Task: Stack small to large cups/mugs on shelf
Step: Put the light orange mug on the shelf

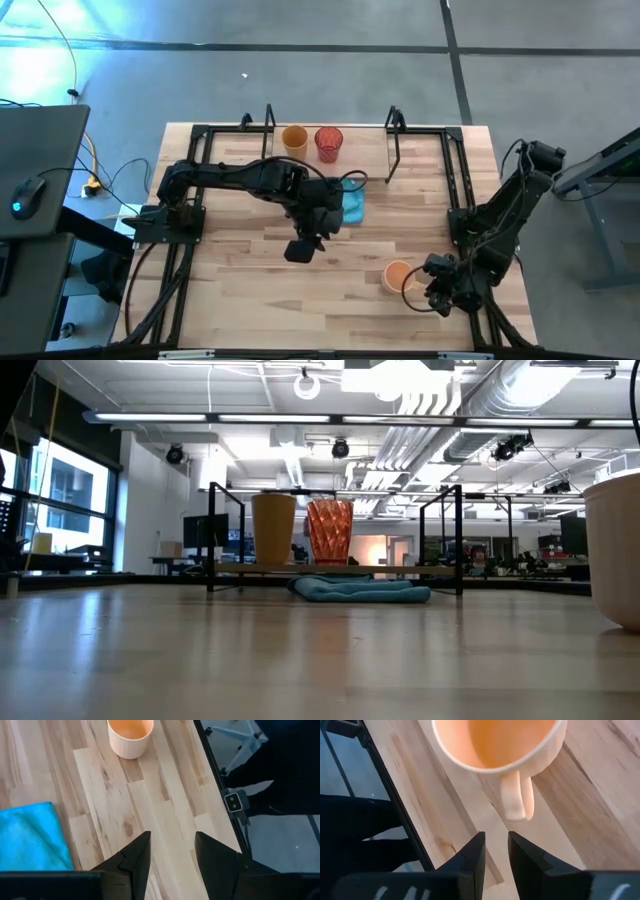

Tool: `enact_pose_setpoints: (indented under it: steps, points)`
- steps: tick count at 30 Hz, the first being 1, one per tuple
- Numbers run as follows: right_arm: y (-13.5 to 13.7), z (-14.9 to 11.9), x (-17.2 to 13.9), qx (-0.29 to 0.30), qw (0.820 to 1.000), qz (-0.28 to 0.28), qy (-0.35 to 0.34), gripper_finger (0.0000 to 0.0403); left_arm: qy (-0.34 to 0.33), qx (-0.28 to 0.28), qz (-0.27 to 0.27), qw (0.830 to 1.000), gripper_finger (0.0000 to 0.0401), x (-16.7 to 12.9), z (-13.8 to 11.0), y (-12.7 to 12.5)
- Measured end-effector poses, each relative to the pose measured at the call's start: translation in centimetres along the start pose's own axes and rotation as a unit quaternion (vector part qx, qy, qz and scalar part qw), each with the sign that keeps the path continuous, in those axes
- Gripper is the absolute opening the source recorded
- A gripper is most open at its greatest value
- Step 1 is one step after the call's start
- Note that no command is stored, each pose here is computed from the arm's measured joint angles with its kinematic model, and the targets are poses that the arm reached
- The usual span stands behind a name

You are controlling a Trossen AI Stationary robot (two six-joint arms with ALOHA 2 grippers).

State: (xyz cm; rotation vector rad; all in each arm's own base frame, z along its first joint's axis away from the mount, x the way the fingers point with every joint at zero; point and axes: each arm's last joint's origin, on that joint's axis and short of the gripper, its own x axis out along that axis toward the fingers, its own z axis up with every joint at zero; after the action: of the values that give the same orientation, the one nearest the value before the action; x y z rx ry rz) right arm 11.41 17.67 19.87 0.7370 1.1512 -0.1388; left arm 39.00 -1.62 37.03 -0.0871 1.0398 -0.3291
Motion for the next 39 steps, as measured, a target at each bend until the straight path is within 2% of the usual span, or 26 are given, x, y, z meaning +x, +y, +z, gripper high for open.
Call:
enact_pose_setpoints:
  steps: [3, 6, 10, 13, 25, 39]
  points:
    - [0.0, 0.1, 0.0, 0.005, 1.0, -0.001, 0.011, 0.0097, 0.0, 0.002, 0.0, 1.0, 0.0143, 0.0, 0.0, 0.0]
    - [-0.2, 0.3, 0.1, 0.026, 0.999, -0.014, 0.017, 0.0141, 0.0, 0.002, 0.0, 1.0, 0.0143, 0.0, 0.0, 0.0]
    - [-0.4, 0.4, 0.1, 0.017, 0.999, -0.024, 0.016, 0.0204, 0.0, 0.004, 0.0, 1.0, 0.0143, 0.0, 0.0, 0.0]
    - [-0.3, 0.4, 0.1, 0.012, 1.0, -0.019, 0.016, 0.0228, 0.0, 0.004, -0.001, 1.0, 0.0143, 0.0, 0.0, 0.0]
    - [-0.6, 1.9, 0.4, -0.018, 0.999, -0.033, -0.017, 0.0207, -0.001, 0.004, -0.001, 1.0, 0.0143, 0.0, 0.0, 0.0]
    - [-0.4, 3.4, 0.7, -0.036, 0.999, -0.02, -0.003, 0.0206, 0.0, 0.002, -0.001, 1.0, 0.0143, 0.0, 0.0, 0.0]
